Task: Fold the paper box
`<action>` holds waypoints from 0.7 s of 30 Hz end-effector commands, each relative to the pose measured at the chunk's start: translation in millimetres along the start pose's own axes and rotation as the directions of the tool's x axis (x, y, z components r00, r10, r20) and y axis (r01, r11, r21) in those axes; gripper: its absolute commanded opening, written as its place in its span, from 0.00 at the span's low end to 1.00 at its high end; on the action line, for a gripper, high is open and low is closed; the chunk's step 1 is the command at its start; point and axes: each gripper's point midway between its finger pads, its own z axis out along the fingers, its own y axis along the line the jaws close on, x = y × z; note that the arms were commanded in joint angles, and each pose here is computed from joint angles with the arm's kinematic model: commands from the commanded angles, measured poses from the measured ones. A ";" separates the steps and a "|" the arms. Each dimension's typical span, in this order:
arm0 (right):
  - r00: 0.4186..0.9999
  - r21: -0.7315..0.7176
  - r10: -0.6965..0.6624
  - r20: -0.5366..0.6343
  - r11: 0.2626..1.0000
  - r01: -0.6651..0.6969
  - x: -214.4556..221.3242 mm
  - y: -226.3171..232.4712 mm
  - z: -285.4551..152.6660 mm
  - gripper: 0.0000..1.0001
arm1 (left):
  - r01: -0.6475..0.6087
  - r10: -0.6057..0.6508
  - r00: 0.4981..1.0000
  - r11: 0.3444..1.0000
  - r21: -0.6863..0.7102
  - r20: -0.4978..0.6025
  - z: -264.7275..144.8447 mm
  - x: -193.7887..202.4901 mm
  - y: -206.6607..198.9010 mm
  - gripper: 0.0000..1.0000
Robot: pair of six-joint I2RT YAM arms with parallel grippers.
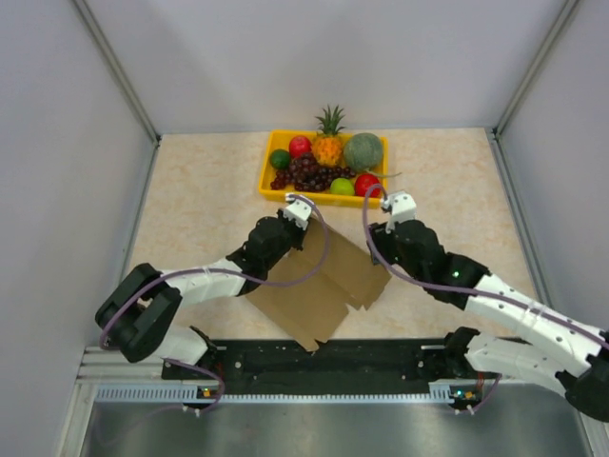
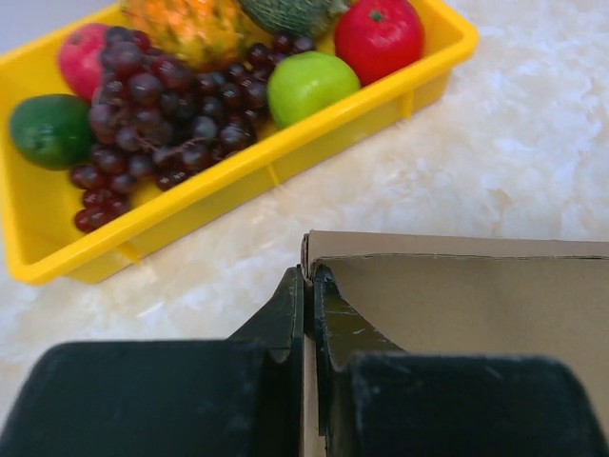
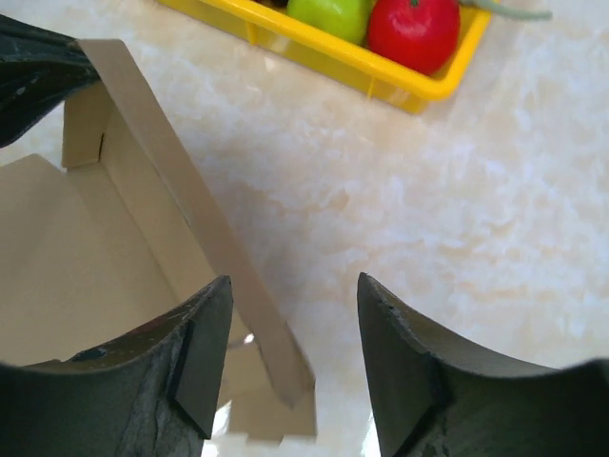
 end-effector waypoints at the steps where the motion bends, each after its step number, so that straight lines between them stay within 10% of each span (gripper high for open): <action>1: 0.970 0.080 0.222 -0.104 0.974 -0.214 31.0 -10.8 -28.1 0.52 | 0.043 -0.012 0.981 0.987 -0.156 0.194 -19.5 -50.8 29.1 0.00; 5: 0.943 0.070 0.291 -0.160 0.956 -0.283 33.4 1.5 -33.3 0.46 | 0.091 -0.042 0.979 0.967 -0.238 0.200 -30.8 -46.5 43.6 0.00; 21: 0.985 0.117 -0.108 -0.137 0.985 0.124 -11.7 3.2 -6.1 0.49 | 0.082 -0.037 0.980 0.972 -0.222 0.198 -34.3 -51.0 41.1 0.00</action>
